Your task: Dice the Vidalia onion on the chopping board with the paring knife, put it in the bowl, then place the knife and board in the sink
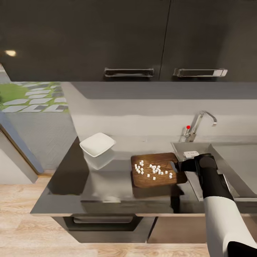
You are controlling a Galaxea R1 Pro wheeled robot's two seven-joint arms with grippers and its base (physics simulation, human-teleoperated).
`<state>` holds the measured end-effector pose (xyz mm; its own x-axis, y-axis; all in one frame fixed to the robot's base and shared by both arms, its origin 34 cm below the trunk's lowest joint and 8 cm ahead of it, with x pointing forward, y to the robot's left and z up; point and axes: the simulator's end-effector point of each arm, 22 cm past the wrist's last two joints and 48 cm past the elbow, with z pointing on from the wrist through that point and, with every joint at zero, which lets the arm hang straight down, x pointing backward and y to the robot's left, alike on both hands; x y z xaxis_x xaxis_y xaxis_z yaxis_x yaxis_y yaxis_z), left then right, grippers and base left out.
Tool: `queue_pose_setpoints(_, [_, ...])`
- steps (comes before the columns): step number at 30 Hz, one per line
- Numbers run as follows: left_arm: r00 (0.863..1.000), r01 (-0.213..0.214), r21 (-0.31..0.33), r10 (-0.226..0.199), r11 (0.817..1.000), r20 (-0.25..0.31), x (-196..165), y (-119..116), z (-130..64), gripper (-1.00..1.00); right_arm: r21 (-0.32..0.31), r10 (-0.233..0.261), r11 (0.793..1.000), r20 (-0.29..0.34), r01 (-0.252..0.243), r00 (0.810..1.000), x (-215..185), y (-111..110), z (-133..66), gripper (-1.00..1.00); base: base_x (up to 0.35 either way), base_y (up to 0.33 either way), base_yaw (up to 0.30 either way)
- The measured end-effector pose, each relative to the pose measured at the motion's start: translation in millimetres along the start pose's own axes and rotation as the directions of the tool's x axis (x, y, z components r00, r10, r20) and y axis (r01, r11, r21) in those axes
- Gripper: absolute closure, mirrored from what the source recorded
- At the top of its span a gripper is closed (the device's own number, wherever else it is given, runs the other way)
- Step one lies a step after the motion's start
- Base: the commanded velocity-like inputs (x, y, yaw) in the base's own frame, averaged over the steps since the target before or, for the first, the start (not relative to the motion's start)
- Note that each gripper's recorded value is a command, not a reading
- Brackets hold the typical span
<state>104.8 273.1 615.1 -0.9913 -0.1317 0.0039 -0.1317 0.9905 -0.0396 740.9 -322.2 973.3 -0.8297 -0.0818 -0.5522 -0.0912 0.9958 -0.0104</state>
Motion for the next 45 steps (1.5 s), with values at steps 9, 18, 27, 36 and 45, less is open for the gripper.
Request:
queue_pose_setpoints(9, [1.0, 0.0, 0.004, 0.0, 1.0, 0.012, -5, -2, 0.2, -1.0, -0.006, 0.0, 1.0, 0.014, 0.0, 1.0, -6, 3, -6.6, 1.0, 0.087, 0.17, 0.0])
queue_pose_setpoints(18, [1.0, 0.005, 0.054, -0.005, 0.999, 0.007, 0, -41, 1.7, -1.0, -0.076, 0.002, 0.997, 0.045, 0.002, 0.999, -17, 38, -8.8, 1.0, 0.0, 0.0, 0.0])
queue_pose_setpoints(27, [1.0, 0.005, 0.054, -0.006, 0.999, 0.007, 0, -41, 1.7, -1.0, -0.082, 0.003, 0.997, 0.003, -0.002, 1.0, -3, 41, 1.2, 1.0, 0.0, 0.0, 0.0])
queue_pose_setpoints(36, [1.0, 0.005, 0.052, -0.005, 0.999, 0.008, 0, -40, 1.7, -1.0, -0.086, 0.011, 0.996, -0.028, -0.013, 1.0, 8, 40, 7.7, 1.0, 0.08, 0.056, 0.0])
queue_pose_setpoints(45, [1.0, 0.005, 0.05, -0.005, 0.999, 0.008, 0, -39, 1.6, -1.0, -0.061, 0.017, 0.998, -0.032, -0.019, 0.999, 8, 27, 6.0, 1.0, 0.152, 0.19, 0.0])
